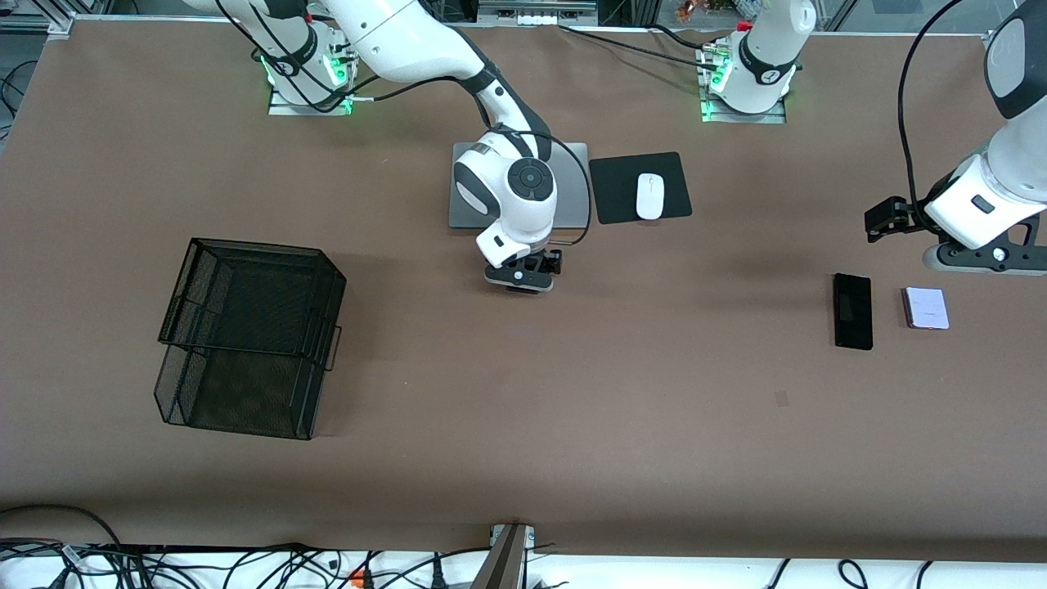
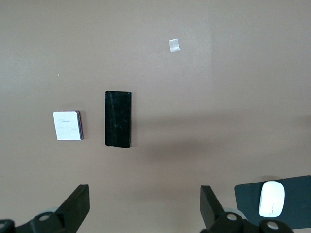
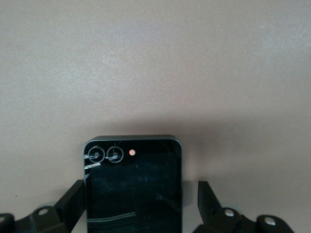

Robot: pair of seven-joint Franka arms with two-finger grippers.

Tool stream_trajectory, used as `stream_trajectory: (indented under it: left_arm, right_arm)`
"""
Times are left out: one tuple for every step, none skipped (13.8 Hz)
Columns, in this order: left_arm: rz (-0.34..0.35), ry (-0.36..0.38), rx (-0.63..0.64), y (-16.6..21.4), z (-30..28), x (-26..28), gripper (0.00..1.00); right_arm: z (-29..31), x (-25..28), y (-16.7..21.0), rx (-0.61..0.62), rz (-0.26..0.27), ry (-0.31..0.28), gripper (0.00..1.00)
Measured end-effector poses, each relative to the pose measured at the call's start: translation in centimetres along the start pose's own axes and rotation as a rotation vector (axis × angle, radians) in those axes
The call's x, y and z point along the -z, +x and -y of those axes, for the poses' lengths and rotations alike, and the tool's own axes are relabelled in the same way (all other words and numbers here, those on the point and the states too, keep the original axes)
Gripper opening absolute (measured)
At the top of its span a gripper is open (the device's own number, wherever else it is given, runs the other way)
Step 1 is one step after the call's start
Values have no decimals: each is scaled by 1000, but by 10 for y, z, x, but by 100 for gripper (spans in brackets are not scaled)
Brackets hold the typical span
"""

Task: Place phones with both arms
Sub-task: 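Carry the flip phone toward the basket while the left gripper reaches the black phone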

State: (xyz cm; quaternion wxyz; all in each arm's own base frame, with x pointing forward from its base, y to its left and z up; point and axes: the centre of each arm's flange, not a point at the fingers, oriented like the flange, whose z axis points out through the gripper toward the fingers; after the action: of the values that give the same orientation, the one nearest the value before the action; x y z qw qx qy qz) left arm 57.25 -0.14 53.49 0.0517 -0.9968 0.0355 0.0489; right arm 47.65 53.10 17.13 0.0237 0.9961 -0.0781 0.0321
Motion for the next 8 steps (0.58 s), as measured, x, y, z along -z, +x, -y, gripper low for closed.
stream_trajectory:
  left_arm:
    - [0,0,0,0,0,0,100]
    - [1,0,-2,0,-1,0,100]
    - [2,0,-4,0,-2,0,100]
    - [2,0,-7,0,-4,0,100]
    - [5,0,-12,0,-7,0,100]
    - [15,0,-17,-1,-9,0,100]
    - [24,0,-22,-2,-12,-1,100]
    - [30,1,-27,-3,-15,-1,100]
  right_arm:
    - [0,-2,0,0,-1,1,90]
    - [1,1,0,1,-5,9,80]
    - [2,1,1,0,-6,10,79]
    - [1,2,2,-2,-8,10,79]
    - [0,5,7,-7,-14,10,79]
    - [-3,14,16,-18,-19,6,79]
    - [-8,30,27,-32,-18,-2,79]
    - [-16,55,41,-44,-13,-12,79]
